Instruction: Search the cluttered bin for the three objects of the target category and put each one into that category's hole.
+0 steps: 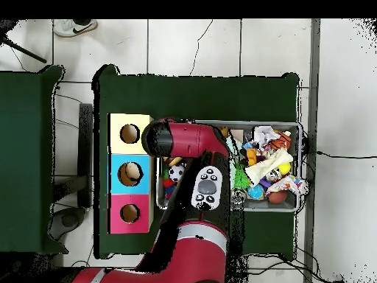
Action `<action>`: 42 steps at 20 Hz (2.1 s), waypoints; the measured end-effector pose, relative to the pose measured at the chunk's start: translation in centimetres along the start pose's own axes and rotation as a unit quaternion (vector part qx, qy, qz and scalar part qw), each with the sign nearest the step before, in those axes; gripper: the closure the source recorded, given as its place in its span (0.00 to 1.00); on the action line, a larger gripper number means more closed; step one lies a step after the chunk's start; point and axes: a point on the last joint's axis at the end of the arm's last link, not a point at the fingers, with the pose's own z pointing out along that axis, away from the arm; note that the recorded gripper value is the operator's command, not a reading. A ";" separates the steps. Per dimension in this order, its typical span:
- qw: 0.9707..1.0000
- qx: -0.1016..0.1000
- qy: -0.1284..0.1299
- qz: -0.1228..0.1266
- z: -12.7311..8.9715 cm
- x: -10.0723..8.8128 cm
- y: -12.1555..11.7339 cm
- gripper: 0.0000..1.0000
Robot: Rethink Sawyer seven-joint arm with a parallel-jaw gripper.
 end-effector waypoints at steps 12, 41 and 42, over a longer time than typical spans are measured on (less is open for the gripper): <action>1.000 -0.002 0.013 -0.003 1.5 1.1 0.5 0.00; 1.000 -0.012 0.025 -0.006 3.3 2.1 1.7 0.00; 1.000 -0.012 0.026 -0.006 3.4 2.2 1.7 0.00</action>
